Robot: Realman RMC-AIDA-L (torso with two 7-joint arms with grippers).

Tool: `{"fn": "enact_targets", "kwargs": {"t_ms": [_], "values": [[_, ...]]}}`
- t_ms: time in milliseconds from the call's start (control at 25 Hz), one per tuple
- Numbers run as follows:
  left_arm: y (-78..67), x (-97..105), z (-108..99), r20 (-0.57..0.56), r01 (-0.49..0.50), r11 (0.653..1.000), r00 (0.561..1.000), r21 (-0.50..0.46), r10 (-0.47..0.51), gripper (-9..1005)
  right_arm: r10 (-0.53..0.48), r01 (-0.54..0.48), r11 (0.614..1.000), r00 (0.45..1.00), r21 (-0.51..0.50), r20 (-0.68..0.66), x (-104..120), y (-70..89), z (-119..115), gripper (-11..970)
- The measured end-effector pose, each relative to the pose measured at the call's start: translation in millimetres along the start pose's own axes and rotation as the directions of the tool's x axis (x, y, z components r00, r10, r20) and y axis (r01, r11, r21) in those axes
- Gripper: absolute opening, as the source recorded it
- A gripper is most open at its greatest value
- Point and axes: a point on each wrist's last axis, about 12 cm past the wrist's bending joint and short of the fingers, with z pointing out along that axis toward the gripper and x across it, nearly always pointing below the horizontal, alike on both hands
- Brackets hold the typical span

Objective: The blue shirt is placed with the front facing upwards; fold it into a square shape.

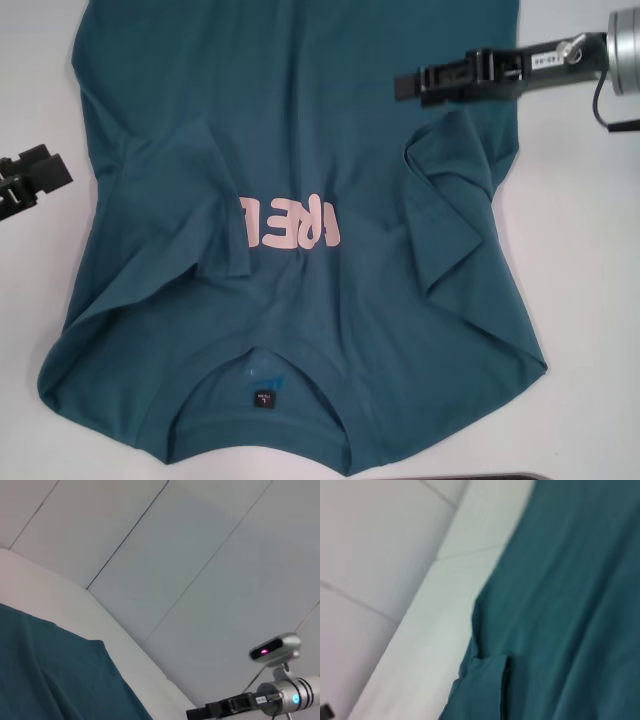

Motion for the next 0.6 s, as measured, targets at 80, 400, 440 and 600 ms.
{"fn": "enact_targets", "kwargs": {"t_ms": [80,400,440,600], "values": [[0.3,-1,-1,-0.001,0.01,1.0,1.0,-0.002,-0.01,735,-0.099,0.099,0.995,0.995,0.0,0.0,-5,3.5,-5,516],[0.5,-8,-5,0.019,0.027,1.0,0.999,-0.004,-0.027,735,-0.292,0.294,0.954,0.956,0.055,-0.034,-18,5.2,-36,707],[0.5,-8,-6,0.021,0.031,1.0,0.999,-0.004,-0.031,735,-0.284,0.287,0.956,0.957,0.066,-0.059,-20,4.9,-39,710],[1.6,-13,-11,0.021,0.076,0.997,0.997,-0.014,-0.075,735,-0.217,0.239,0.966,0.955,0.094,-0.2,-19,6.3,-44,721]]}}
